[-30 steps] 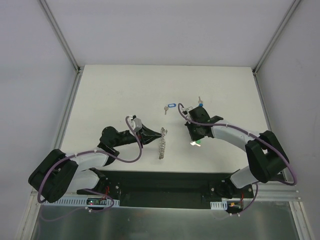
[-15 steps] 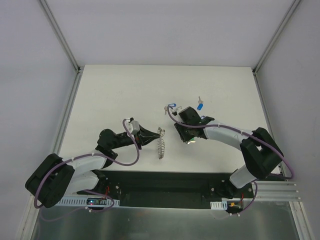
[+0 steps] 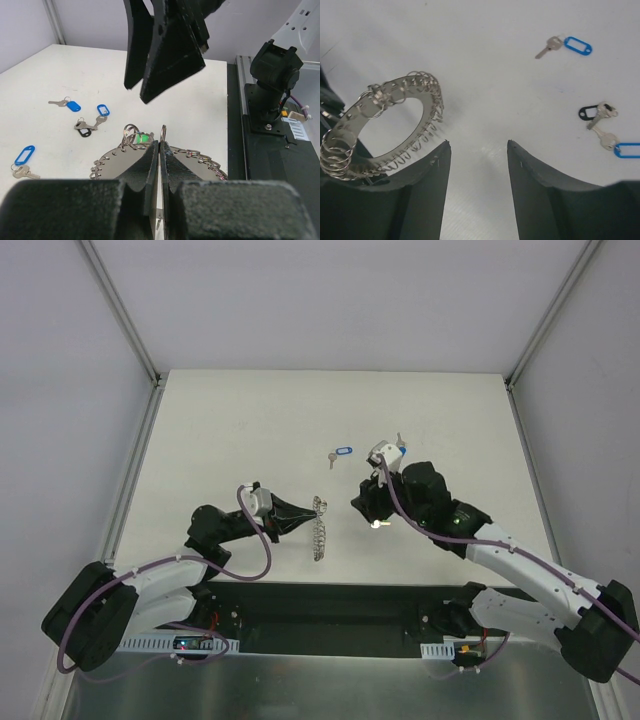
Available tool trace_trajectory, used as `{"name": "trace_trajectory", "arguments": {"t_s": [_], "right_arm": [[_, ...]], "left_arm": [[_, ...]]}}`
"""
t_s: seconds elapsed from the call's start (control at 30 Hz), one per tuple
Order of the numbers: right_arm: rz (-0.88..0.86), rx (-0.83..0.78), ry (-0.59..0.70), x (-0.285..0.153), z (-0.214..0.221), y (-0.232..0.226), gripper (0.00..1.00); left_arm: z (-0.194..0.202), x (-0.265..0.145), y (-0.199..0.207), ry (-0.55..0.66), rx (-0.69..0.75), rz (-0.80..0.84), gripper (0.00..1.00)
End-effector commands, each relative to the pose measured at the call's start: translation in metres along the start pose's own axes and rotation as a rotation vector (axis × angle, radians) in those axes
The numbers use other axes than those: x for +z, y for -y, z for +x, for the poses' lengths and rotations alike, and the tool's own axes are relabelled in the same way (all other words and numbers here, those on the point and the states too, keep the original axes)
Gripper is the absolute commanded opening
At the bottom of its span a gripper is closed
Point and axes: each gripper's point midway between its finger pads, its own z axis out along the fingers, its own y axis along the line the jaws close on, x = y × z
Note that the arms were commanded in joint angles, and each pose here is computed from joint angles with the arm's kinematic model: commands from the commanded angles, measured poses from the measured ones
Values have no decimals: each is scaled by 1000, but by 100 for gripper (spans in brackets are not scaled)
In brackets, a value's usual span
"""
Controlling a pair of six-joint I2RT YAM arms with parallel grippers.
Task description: Put the keys on the keyring
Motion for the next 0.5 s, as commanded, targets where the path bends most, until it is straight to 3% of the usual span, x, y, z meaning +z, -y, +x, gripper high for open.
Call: {"name": "trace_trajectory", "arguments": {"t_s": [0.0, 0.2, 0.47], "right_arm": [[-217, -50, 71, 1, -2, -43, 50], [-419, -128, 153, -8, -13, -90, 43], [-510, -184, 188, -6, -27, -117, 41]], "left_arm": [[-18, -2, 5, 56, 77, 27, 0], [-16, -5, 11, 54, 71, 40, 0], [-17, -6, 11, 65, 59, 38, 0]]}}
